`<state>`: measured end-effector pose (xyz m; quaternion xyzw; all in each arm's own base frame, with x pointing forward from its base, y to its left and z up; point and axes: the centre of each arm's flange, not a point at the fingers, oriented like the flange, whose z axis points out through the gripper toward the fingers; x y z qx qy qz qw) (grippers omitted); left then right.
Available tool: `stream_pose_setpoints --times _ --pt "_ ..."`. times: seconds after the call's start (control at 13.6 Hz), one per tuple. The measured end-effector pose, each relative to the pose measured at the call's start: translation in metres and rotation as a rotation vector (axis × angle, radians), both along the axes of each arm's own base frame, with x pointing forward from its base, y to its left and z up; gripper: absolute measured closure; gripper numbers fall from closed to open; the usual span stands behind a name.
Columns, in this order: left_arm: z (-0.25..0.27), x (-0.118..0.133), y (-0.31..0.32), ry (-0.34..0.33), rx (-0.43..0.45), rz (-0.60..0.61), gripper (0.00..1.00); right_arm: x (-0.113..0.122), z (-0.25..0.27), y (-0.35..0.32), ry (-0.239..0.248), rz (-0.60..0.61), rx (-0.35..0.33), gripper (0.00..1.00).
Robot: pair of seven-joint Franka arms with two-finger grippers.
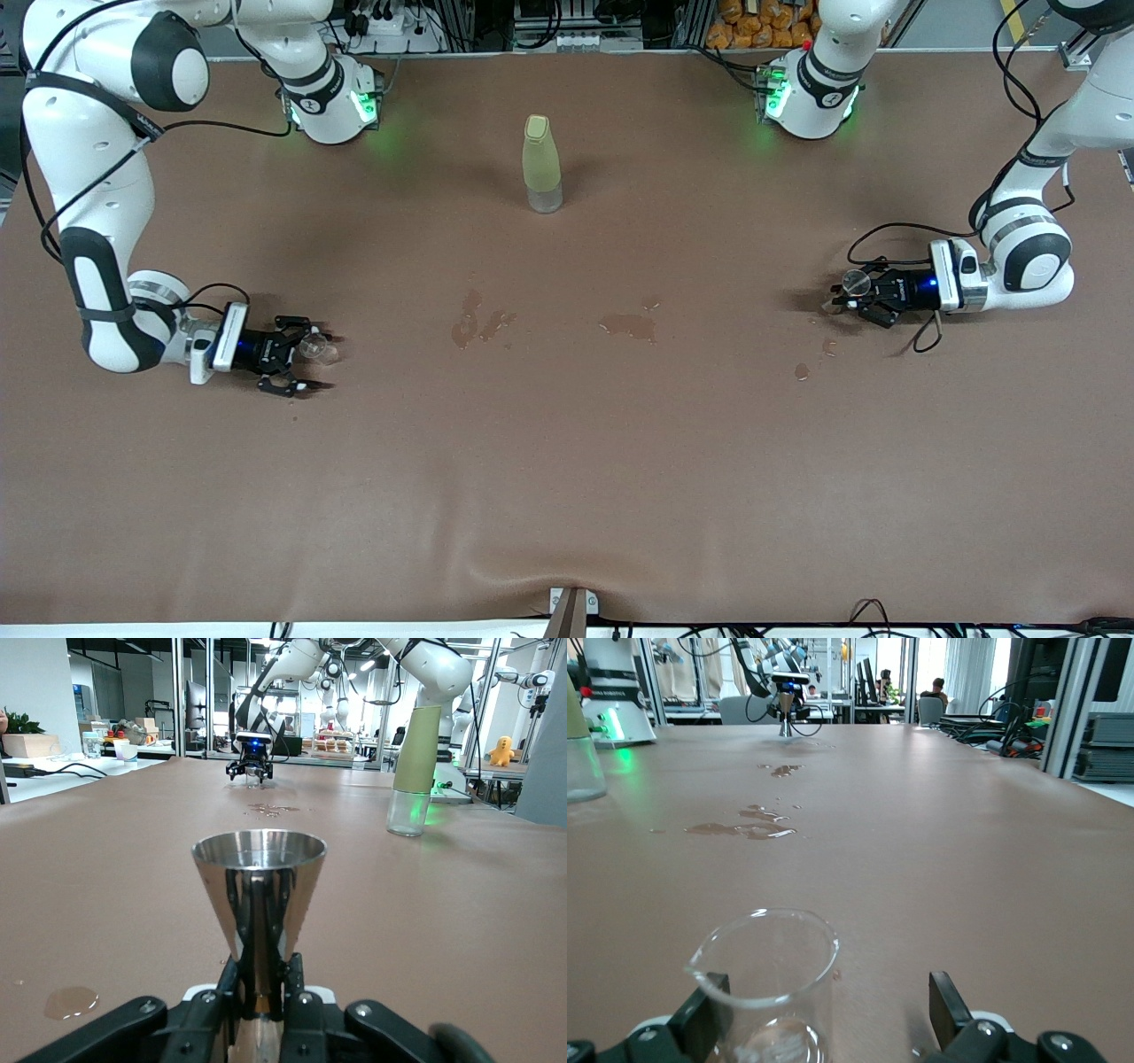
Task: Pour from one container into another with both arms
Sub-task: 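Open the right gripper, releasing the beaker, and pull it back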
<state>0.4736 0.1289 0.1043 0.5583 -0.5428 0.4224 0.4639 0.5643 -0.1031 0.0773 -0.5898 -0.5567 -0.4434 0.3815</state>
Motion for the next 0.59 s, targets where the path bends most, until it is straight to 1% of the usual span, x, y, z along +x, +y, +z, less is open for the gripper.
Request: stream_pose_setpoints --times 0.15,0.22,0.29,0.44,0.59 --pt "-0.001 0.001 0.001 0.000 -0.001 0.002 0.79 0.003 0.012 -0.017 0.019 -0.021 -0.028 0.00" --pt "-0.002 0.001 0.002 -0.001 -0.001 0.003 0.79 0.003 0.020 -0.027 0.053 -0.025 -0.049 0.00" --pt "-0.003 0.001 0.002 0.000 -0.002 0.004 0.79 0.004 0.032 -0.037 0.110 -0.032 -0.073 0.00" --pt "-0.004 0.003 0.003 -0.002 -0.004 0.007 0.79 0.007 0.069 -0.056 0.271 -0.058 -0.140 0.00" --pt "-0.006 0.004 0.004 -0.003 -0.005 0.009 0.79 0.011 0.123 -0.069 0.430 -0.104 -0.220 0.00"
